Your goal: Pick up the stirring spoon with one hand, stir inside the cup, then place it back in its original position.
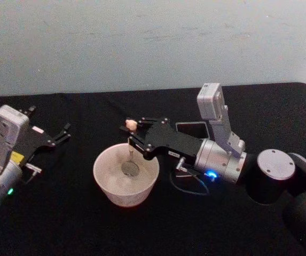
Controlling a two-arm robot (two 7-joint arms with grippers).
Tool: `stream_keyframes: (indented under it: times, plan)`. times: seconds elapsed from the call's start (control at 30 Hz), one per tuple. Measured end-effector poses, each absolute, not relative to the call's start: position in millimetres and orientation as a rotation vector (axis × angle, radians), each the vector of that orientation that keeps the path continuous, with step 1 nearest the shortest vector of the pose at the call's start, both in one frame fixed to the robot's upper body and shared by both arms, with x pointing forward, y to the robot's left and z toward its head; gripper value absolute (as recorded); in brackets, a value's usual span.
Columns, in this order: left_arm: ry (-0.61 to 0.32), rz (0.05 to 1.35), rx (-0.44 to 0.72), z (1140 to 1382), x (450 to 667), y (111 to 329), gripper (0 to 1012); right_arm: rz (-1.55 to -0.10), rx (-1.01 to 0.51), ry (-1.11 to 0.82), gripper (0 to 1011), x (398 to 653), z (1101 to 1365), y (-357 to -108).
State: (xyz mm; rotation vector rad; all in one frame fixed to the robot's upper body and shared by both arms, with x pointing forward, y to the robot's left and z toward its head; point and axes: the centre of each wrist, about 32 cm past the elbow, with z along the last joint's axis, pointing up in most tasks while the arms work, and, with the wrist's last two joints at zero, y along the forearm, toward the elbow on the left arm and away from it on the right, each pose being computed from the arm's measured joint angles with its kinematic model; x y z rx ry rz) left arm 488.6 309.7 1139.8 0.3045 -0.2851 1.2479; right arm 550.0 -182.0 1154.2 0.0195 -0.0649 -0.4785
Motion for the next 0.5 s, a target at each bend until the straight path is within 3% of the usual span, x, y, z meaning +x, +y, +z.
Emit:
stream_keyframes:
  times: [0.5]
  plan:
    - [-0.285, 1.248, 0.304, 1139.8, 488.6, 309.7, 1001, -0.484, 0.045, -0.080, 212, 547.3, 1166.0, -186.1]
